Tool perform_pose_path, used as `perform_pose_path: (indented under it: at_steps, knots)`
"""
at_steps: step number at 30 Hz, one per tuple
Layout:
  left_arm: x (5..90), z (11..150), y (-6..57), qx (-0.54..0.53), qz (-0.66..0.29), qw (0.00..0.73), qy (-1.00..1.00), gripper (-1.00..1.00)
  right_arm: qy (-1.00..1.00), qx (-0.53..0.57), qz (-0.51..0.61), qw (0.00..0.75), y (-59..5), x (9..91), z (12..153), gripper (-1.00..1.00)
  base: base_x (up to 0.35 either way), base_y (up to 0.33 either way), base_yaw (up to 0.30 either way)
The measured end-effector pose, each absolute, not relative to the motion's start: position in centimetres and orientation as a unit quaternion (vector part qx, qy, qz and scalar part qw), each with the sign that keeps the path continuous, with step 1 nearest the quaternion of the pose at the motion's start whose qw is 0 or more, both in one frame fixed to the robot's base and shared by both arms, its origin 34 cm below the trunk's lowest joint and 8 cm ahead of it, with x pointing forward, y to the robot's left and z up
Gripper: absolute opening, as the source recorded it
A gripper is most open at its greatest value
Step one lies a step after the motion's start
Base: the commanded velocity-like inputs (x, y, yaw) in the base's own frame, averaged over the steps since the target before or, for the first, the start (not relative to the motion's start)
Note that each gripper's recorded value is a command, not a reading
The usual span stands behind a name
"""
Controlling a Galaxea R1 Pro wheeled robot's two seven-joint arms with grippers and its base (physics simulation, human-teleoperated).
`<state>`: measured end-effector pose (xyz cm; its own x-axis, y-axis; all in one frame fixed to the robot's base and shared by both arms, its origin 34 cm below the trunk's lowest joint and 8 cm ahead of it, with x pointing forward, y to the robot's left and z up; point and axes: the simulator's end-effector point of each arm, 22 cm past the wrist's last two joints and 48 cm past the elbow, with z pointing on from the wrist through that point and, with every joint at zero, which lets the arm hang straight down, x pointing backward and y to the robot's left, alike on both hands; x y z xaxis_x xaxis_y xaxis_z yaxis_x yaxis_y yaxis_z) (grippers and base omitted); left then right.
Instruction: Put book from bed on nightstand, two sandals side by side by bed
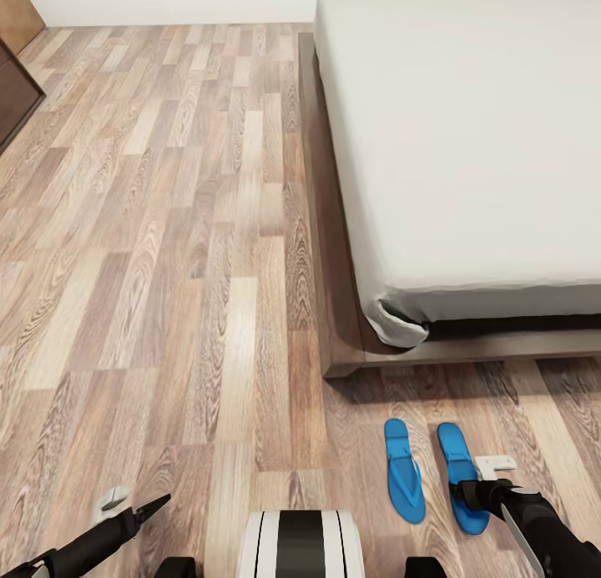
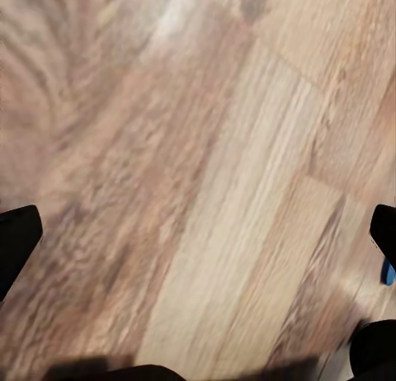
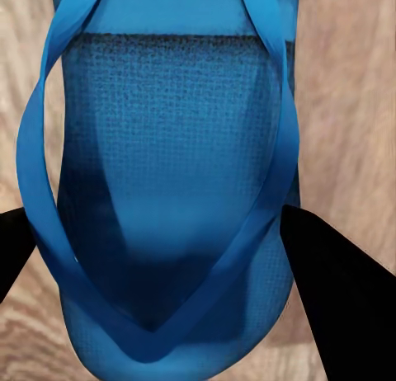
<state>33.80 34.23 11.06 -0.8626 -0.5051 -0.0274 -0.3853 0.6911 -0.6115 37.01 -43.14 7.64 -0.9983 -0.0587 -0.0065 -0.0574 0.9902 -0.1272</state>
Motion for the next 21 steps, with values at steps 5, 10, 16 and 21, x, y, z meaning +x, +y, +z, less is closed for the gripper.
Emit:
perform_pose_path:
  at_steps: [5, 10, 16, 21]
  knots:
    - [33.79, 11.05, 34.2, -0.244, -0.309, 0.097, 0.914, 1.0, 0.998, -0.029, -0.064, 0.005, -43.14, 37.01, 7.64, -1.0, 0.154, 0.098, 0.0]
    - [33.79, 11.04, 34.24, -0.243, -0.308, 0.097, 0.915, 1.0, 0.998, -0.029, -0.064, 0.005, -43.15, 37.01, 7.63, -1.0, 0.012, 0.008, 0.0]
    - [33.79, 11.04, 34.16, -0.244, -0.309, 0.097, 0.914, 1.0, 0.998, -0.029, -0.064, 0.005, -43.14, 37.01, 7.63, -1.0, 0.001, 0.0, 0.0]
    - [33.65, 10.96, 34.12, -0.244, -0.309, 0.095, 0.914, 1.0, 0.998, -0.029, -0.064, 0.003, -43.14, 36.83, 7.51, -1.0, 0.0, 0.0, 0.0]
